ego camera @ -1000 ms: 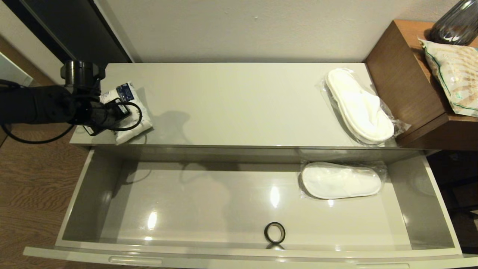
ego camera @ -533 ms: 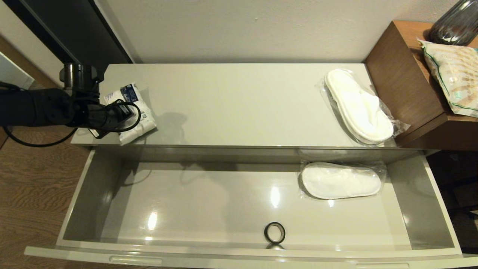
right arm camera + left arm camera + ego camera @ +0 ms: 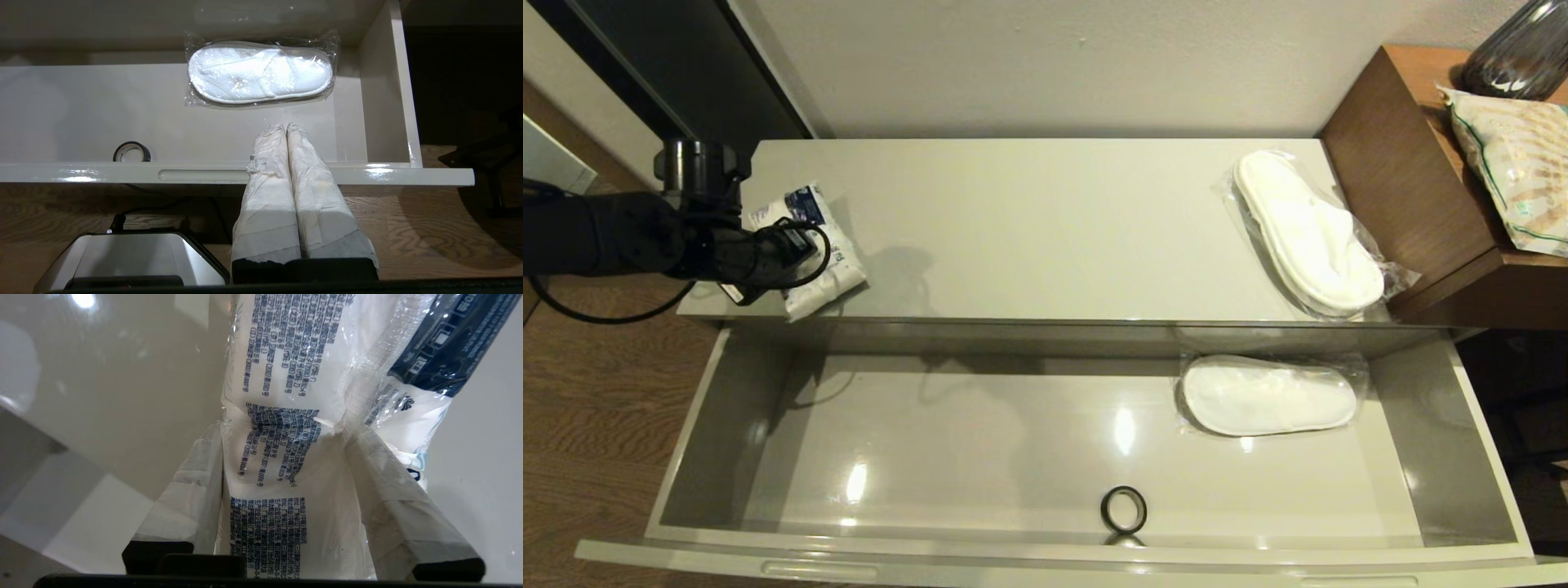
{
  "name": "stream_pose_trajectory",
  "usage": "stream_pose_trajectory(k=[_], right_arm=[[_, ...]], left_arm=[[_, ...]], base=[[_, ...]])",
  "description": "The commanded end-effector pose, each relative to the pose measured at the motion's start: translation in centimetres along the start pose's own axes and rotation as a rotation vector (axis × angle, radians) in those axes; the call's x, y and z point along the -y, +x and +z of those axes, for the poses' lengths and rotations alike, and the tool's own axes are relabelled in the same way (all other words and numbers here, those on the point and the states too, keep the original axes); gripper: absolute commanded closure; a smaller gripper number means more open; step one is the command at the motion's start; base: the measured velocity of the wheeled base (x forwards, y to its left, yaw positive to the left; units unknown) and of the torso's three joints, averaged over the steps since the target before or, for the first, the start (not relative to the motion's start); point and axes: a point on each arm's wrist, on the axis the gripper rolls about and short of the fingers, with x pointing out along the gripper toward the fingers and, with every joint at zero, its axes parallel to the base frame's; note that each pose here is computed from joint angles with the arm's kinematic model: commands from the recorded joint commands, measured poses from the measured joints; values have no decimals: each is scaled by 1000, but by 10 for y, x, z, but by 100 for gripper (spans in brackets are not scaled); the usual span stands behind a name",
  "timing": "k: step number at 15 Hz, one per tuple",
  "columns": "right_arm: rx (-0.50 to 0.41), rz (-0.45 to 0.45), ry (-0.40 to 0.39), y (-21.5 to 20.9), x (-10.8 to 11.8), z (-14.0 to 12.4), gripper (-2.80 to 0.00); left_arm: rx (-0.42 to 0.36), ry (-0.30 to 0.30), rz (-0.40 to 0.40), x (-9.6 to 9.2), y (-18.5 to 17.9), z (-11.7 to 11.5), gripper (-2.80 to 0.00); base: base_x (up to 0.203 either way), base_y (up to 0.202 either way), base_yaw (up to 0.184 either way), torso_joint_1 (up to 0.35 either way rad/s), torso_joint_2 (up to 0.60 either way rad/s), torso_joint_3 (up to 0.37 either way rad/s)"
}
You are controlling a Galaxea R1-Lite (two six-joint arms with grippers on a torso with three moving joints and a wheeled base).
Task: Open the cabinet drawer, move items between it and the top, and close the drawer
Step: Pick up the tissue on the table
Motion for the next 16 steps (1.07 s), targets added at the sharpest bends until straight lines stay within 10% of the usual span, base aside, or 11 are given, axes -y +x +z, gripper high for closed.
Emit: stream_pose_trajectory(k=[1,16], right_arm=[[-1,1,0,0,0,0,0],[-1,1,0,0,0,0,0]], left_arm=[[-35,-1,0,-3,-3,-7,0],[-19,-11,-161,-5,-95,-3,0]], base=[[0,0,0,0,0,0],[0,0,0,0,0,0]])
